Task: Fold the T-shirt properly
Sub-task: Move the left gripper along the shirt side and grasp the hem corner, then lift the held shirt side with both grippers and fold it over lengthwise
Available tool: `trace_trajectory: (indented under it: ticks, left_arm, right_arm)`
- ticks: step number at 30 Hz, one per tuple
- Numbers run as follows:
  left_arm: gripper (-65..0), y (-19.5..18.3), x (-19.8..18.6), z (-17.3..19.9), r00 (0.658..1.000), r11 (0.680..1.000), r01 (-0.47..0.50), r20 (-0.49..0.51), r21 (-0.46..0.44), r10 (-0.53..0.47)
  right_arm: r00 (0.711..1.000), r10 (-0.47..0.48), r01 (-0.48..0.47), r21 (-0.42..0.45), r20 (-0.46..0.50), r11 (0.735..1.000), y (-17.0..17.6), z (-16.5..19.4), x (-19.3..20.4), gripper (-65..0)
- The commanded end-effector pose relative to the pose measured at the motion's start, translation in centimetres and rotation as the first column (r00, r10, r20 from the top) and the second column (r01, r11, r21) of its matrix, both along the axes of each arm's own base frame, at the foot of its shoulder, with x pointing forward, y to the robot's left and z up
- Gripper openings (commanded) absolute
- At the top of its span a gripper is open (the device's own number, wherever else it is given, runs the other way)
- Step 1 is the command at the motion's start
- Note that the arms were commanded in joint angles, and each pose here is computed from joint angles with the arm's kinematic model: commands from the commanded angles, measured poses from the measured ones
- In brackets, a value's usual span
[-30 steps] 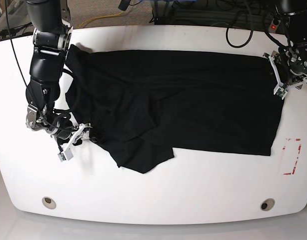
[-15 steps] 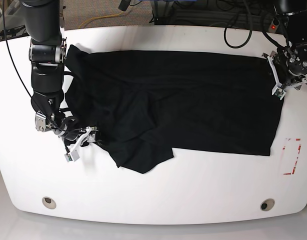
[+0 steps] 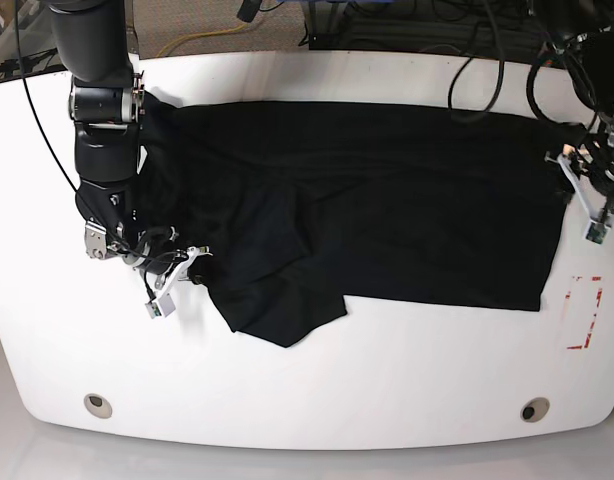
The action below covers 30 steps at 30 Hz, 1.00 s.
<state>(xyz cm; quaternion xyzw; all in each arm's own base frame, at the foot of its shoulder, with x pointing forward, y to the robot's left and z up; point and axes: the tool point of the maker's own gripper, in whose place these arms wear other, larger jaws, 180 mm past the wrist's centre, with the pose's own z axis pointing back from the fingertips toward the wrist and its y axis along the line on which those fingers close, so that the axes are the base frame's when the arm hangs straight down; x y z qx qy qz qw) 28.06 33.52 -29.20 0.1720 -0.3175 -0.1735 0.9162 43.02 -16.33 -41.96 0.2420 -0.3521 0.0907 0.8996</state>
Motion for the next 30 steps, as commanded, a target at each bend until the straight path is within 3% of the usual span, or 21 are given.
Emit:
trace_trajectory:
  ticks: [1, 5, 9, 17, 21, 30]
  left_arm:
    - [-17.8, 1.3, 1.9, 1.3, 0.998, 0.998, -0.054, 0.041, 0.013, 0.053]
    - [-5.7, 2.1, 5.0, 0.6, 0.993, 0.994, -0.097, 0.055, -0.059, 0.1]
    - [-5.4, 2.0, 8.0, -0.8, 0.992, 0.979, -0.102, 0.059, -0.174, 0.114]
    - [-5.7, 0.6, 13.0, -3.5, 0.988, 0.915, -0.075, 0.093, -0.395, 0.122]
    - [-5.6, 1.4, 13.8, -4.7, 0.982, 0.886, -0.11, 0.091, -0.45, 0.168]
    - [-5.7, 0.9, 15.4, -7.2, 0.981, 0.841, -0.094, 0.095, -0.533, 0.17]
  right_arm:
    - [0.997, -0.009, 0.008, 0.009, 0.08, 1.0, -0.5, 2.6, 2.0, -65.0]
    - [0.993, 0.006, -0.006, -0.003, 0.115, 1.0, -0.4, 3.8, 2.5, -65.0]
    - [0.993, 0.01, -0.009, -0.005, 0.121, 1.0, -0.3, 4.0, 2.6, -65.0]
    - [0.993, 0.011, -0.011, 0.0, 0.121, 1.0, -0.1, 4.0, 2.6, -65.0]
    - [0.993, 0.012, -0.012, 0.001, 0.12, 1.0, 0.0, 3.9, 2.5, -65.0]
    - [0.993, 0.01, -0.01, 0.0, 0.119, 1.0, -0.1, 3.8, 2.5, -65.0]
